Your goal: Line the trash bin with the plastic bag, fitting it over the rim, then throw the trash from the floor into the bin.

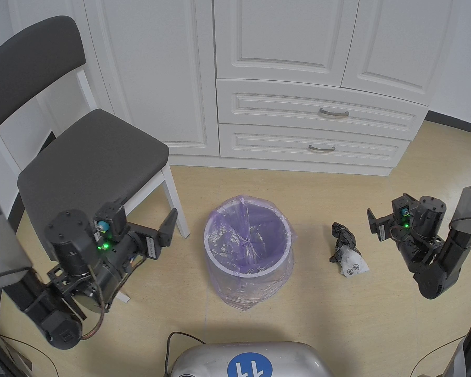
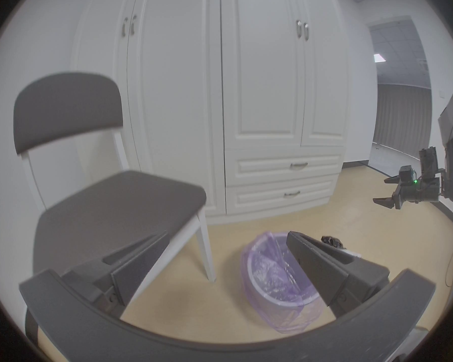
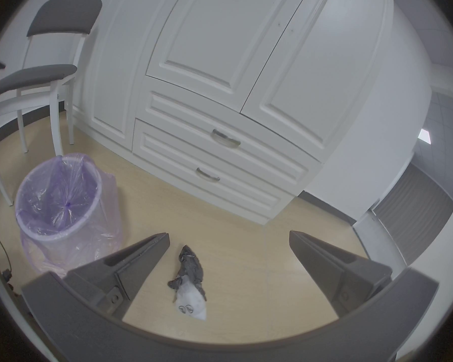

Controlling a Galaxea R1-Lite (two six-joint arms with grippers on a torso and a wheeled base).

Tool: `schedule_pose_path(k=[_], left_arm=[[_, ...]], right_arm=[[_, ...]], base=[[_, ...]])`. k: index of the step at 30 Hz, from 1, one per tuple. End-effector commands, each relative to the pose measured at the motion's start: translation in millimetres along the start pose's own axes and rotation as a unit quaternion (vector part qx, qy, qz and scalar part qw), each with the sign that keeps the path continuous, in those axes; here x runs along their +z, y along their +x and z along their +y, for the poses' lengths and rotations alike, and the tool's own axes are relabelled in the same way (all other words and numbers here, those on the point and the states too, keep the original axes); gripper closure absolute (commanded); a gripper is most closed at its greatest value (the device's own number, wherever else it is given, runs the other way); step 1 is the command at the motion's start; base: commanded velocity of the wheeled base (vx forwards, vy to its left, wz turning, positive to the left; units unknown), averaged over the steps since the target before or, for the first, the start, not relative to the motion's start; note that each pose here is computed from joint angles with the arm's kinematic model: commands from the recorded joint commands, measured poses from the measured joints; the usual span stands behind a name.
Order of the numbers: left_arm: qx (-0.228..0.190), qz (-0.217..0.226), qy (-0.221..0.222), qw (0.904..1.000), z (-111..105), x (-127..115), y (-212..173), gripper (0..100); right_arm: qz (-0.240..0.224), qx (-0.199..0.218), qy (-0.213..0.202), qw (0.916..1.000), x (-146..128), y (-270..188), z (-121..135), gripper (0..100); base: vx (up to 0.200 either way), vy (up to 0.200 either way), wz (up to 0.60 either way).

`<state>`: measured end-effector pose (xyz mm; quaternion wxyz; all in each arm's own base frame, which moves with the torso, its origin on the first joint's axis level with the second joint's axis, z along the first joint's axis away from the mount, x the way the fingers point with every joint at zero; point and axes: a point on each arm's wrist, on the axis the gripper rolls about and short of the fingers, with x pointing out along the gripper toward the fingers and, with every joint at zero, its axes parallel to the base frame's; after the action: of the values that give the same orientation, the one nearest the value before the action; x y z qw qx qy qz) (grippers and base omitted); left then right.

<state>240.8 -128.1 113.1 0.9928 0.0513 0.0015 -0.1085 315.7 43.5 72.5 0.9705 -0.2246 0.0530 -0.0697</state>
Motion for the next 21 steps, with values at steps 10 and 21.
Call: schedule_pose_path(k=[10, 21], left_arm=[[-0.014, -0.127, 0.023, 0.9916, 8.4, 68.8, -61.0, 0], [-0.058, -0.134, 0.049, 0.9880, 17.8, 114.2, -118.3, 0]], right_arm=[[-0.222, 0.014, 0.010, 0.9750, 84.6, -132.7, -70.0, 0], [-0.244, 0.025, 0.015, 0.9694, 107.2, -175.2, -76.4, 0]], base=[[0.000, 0.000, 0.00], [0.000, 0.000, 0.00]])
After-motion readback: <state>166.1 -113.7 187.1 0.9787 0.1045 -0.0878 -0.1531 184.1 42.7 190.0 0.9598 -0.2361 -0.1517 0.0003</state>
